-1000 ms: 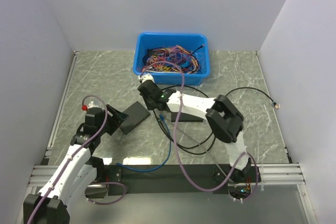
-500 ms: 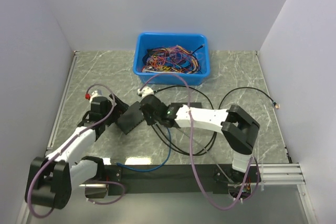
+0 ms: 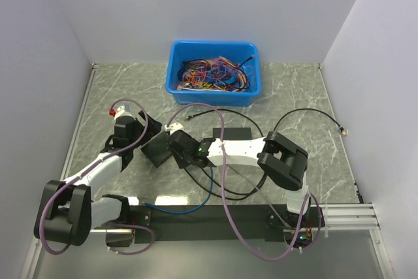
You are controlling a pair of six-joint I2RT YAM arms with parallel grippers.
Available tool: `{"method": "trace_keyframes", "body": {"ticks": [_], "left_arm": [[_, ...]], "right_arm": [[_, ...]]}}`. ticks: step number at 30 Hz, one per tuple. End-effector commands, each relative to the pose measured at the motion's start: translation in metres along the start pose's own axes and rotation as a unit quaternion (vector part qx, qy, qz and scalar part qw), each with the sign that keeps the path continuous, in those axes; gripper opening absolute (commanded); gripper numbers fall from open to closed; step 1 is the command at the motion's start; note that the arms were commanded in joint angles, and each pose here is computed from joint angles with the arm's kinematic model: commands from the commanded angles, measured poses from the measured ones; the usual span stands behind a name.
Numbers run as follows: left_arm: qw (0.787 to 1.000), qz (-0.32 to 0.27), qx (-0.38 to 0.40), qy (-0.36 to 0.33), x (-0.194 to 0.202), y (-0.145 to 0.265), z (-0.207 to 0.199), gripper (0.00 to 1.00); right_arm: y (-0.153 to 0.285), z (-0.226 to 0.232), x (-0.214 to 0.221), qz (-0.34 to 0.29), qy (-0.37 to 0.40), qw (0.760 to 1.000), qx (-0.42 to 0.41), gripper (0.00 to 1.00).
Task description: Insert the plug into the switch port
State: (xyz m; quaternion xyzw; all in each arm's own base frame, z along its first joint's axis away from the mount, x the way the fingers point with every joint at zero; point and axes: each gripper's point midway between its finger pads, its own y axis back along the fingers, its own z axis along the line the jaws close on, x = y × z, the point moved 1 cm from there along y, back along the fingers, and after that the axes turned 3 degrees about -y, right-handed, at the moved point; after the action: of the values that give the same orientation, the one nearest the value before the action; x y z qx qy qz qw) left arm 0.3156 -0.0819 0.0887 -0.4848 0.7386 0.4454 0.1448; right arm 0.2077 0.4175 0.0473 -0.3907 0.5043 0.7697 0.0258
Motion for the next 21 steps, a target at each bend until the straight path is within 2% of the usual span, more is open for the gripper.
{"method": "trace_keyframes", "body": {"ticks": [1,21], "left_arm": [[0.999,-0.024,0.028,-0.019,-0.011,-0.005,-0.009,0.93],[0.997,0.047,0.064,0.002,0.03,-0.019,-0.001,0.88]], "right_arm": [[0.0,0.021,-0.015,-0.022,-0.011,0.999,-0.023,0.0],[-0.013,0.029,-0.016,-0.014,-0.008,1.0,-0.019,0.0]]}}
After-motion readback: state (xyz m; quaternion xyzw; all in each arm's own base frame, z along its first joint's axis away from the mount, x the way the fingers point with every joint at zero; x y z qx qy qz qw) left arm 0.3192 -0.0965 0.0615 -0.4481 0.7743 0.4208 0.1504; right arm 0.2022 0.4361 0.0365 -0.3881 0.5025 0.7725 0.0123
